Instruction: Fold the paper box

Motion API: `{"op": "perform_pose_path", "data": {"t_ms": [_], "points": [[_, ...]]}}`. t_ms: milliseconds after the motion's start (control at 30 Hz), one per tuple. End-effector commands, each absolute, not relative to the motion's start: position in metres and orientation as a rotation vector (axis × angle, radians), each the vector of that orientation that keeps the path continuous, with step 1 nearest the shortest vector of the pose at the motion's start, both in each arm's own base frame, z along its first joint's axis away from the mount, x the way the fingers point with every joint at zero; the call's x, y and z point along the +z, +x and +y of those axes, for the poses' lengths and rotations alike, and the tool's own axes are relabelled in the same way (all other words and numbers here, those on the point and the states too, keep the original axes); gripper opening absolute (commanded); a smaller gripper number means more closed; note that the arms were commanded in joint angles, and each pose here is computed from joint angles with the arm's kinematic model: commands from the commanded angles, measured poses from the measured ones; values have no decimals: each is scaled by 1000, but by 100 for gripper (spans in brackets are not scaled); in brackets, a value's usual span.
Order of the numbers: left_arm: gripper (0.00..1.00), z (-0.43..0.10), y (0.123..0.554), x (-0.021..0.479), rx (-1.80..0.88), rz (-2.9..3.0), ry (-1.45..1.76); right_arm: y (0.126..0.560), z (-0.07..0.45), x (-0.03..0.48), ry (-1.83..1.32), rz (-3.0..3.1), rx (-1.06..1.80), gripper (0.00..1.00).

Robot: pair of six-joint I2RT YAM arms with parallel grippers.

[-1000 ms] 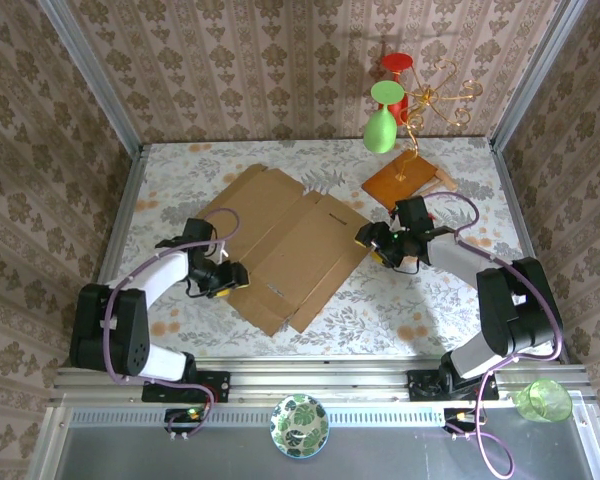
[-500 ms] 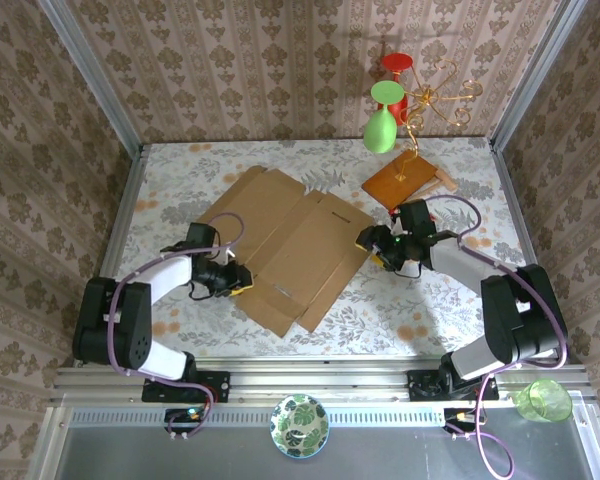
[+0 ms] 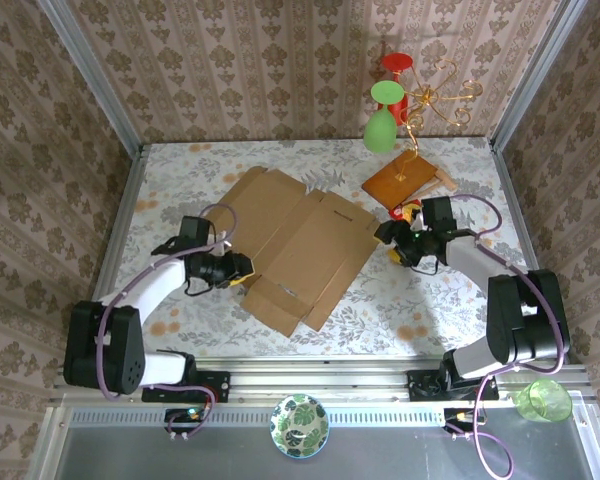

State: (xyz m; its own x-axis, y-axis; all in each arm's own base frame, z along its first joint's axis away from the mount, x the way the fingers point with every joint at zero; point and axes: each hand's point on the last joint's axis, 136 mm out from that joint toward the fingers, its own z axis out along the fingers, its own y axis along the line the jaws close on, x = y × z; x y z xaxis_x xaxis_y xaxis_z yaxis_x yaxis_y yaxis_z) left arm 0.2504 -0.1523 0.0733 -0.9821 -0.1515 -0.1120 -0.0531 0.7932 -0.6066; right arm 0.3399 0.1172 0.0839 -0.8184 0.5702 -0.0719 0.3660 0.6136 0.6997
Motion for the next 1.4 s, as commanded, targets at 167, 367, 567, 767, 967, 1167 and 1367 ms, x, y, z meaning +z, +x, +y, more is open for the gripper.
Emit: {"op": "perform_pose_path", "data": {"t_ms": [167, 367, 567, 767, 967, 1167, 1367], "points": [[46, -153, 231, 40, -867, 3026, 126, 297, 175, 80, 643, 2715, 1111, 63], [48, -164, 224, 34, -934, 3017, 140, 303, 208, 68, 629, 2726, 1135, 62], [50, -174, 213, 36, -1056, 3013, 152, 317, 211, 41, 597, 2812, 1027, 58], [51, -181, 211, 41, -1122, 2992, 150, 317, 206, 22, 604, 2886, 954, 54], [48, -203, 211, 56, -1279, 2925, 139, 318, 200, 13, 640, 2893, 935, 52], [36, -206, 212, 67, -1319, 2889, 108, 325, 196, 17, 664, 2869, 959, 50], [22, -212, 210, 68, -1384, 2878, 80, 333, 194, 31, 661, 2833, 995, 49]]}}
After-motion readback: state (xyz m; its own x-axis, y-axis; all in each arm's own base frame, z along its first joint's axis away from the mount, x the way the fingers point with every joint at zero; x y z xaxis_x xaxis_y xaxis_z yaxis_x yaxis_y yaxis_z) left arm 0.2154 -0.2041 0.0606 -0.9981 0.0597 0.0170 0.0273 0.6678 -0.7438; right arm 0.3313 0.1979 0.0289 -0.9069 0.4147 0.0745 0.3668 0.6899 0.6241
